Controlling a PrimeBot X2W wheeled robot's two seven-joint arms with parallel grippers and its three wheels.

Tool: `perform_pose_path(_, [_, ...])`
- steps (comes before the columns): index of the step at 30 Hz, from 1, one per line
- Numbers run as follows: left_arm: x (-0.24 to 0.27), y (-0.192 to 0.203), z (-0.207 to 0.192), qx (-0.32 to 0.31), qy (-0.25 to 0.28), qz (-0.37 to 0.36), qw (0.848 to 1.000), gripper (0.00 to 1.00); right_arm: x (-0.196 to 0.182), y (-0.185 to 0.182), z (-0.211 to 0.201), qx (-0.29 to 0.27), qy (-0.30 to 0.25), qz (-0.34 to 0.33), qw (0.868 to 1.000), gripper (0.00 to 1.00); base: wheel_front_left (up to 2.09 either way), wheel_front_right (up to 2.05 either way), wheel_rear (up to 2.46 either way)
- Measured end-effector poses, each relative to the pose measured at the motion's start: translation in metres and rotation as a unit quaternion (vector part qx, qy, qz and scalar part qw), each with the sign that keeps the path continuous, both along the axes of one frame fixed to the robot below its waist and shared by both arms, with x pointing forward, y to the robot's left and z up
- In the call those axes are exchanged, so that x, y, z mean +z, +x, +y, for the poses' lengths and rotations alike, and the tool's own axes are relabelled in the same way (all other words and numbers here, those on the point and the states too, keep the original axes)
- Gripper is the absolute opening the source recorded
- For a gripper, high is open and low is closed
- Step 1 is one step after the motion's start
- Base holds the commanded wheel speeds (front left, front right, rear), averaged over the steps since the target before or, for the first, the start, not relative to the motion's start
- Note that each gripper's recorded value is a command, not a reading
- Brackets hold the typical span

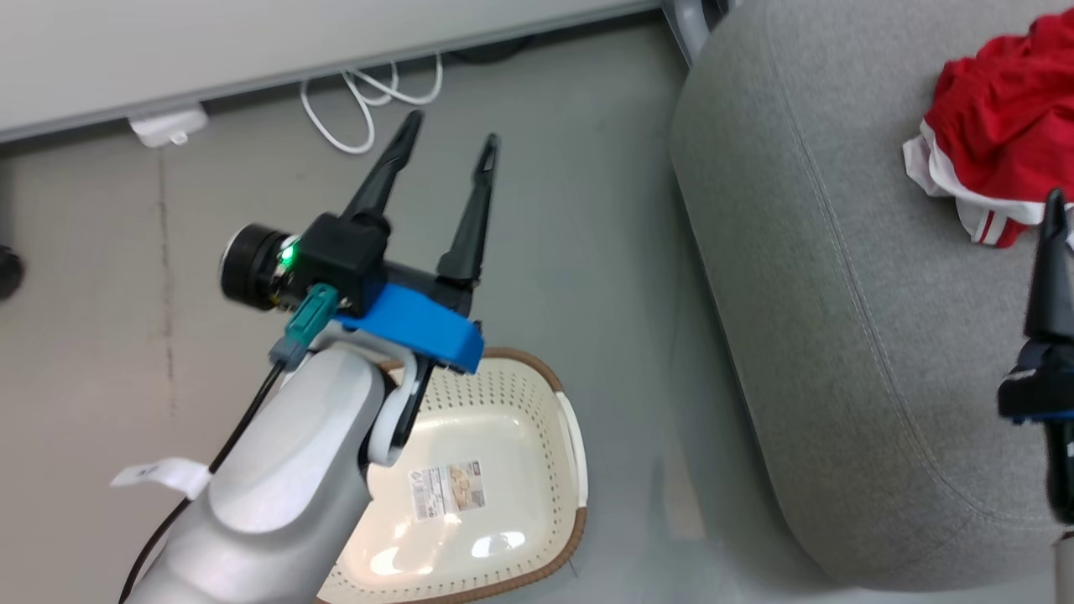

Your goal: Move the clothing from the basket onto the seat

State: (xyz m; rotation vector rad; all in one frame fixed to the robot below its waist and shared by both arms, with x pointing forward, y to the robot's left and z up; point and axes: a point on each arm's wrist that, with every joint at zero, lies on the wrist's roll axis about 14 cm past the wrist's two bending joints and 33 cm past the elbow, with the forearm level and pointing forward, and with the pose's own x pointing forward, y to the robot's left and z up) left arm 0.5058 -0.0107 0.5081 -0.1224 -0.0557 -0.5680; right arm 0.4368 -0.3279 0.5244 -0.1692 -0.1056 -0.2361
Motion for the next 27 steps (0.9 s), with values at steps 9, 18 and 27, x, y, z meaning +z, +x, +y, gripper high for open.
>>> perform_pose_path(9, [0.026,-0.028,0.085,0.118,-0.008,-0.026,0.993,1.0,0.01,-0.007,0.07,0.076,0.053,-0.031,0.995,1.0,0.0,0.0,0.0])
perform_pose_path(18, [0.025,-0.073,0.145,0.206,-0.018,-0.023,0.978,1.0,0.01,-0.023,0.112,0.121,0.081,-0.033,0.989,1.0,0.0,0.0,0.0])
perform_pose_path(27, [0.009,-0.108,0.177,0.253,-0.011,-0.006,0.967,1.0,0.012,-0.034,0.137,0.152,0.093,-0.034,0.983,1.0,0.0,0.0,0.0])
